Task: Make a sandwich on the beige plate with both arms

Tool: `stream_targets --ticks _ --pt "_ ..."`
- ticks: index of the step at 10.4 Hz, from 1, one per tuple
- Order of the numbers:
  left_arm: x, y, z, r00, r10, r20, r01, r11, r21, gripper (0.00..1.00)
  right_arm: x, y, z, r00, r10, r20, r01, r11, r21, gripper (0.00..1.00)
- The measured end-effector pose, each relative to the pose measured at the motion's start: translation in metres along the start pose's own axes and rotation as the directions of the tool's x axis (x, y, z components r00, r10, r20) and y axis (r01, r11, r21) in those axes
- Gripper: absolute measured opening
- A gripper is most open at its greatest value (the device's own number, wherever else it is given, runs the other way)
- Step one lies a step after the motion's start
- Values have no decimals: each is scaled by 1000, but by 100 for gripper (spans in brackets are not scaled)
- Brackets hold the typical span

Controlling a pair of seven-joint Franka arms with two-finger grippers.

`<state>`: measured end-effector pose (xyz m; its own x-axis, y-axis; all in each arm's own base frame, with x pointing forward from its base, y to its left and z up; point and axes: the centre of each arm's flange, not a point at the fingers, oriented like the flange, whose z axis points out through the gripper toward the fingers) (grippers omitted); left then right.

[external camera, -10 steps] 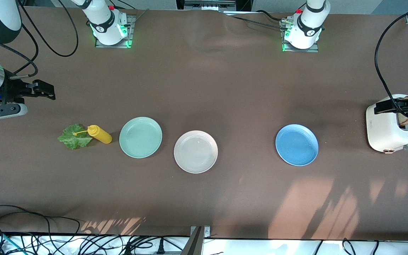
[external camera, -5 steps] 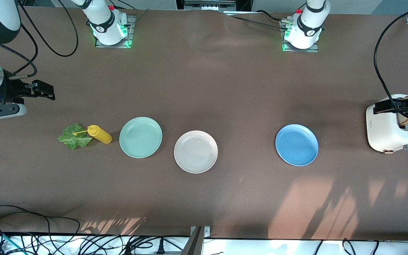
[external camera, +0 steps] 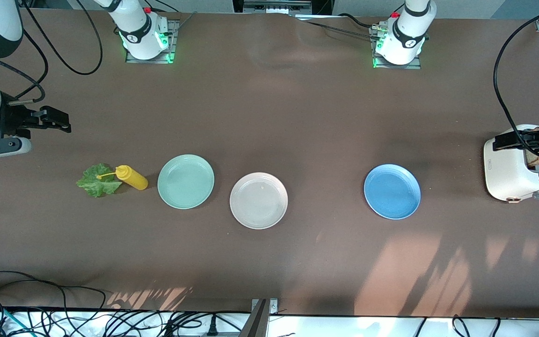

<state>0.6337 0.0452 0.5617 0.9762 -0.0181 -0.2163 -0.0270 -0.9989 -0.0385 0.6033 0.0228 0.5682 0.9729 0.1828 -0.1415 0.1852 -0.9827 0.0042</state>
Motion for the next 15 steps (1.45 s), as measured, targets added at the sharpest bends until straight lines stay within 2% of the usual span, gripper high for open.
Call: stream_targets --ticks 15 --pt "1 13 -1 1000 -22 -1 22 1000 3 100 0 3 1 1000 5 2 -5 1000 2 100"
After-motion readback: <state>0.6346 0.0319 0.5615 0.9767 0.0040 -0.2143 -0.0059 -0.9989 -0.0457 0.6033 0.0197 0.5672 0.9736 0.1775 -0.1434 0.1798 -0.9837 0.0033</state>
